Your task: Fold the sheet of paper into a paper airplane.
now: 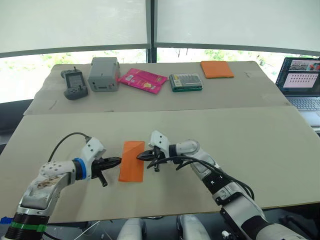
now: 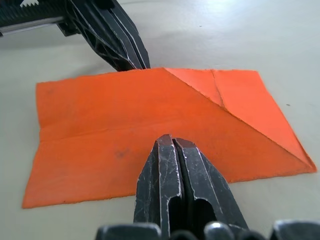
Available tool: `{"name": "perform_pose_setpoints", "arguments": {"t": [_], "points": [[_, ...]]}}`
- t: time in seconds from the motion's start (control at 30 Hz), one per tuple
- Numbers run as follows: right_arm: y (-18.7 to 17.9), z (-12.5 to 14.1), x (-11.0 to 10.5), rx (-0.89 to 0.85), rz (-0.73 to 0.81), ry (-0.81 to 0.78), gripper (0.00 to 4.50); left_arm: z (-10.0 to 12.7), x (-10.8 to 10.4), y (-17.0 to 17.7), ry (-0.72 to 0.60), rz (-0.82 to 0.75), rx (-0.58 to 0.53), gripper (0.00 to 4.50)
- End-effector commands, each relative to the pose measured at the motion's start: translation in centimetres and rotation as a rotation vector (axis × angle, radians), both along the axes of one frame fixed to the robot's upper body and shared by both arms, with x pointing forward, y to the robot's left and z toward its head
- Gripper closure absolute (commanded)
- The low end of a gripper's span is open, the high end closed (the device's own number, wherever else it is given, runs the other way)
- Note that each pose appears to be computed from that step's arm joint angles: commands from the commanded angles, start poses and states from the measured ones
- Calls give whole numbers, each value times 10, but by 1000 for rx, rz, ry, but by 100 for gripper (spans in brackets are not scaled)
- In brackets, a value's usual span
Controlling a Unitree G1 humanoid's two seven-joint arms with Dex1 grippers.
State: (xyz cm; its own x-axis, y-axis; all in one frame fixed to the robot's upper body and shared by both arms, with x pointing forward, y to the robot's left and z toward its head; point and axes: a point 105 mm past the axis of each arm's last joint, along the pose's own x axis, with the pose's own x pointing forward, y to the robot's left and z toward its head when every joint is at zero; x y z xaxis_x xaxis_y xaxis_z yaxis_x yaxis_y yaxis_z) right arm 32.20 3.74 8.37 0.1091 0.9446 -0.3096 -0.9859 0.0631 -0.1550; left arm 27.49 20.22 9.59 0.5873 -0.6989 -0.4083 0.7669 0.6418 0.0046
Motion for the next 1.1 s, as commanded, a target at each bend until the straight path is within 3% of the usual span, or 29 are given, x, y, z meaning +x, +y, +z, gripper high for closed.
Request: {"name": "perform_pose_setpoints", "arguments": {"t": [0.03,0.3,0.5,0.7,0.9,0.97,1.1], "points": [[7,3,0,-26,37,-59,450,24,2,8,-60,10,-21,449],[1,-9,3,-146,46,-119,450,56,4,-7,-118,-27,-168,449],[-6,0,3,-122,25,-133,450,23,0,-31,-58,-150,-50,449],[-21,13,12,-59,-54,-119,450,-15,-6,-26,-15,-219,69,449],[-28,19,25,-9,-122,-120,450,-22,-3,-21,-21,-234,109,449],[-25,26,33,64,-163,-78,450,-22,-2,-19,-25,-235,114,449],[-15,46,43,107,-138,-143,450,-22,0,-16,-26,-223,113,449]]}}
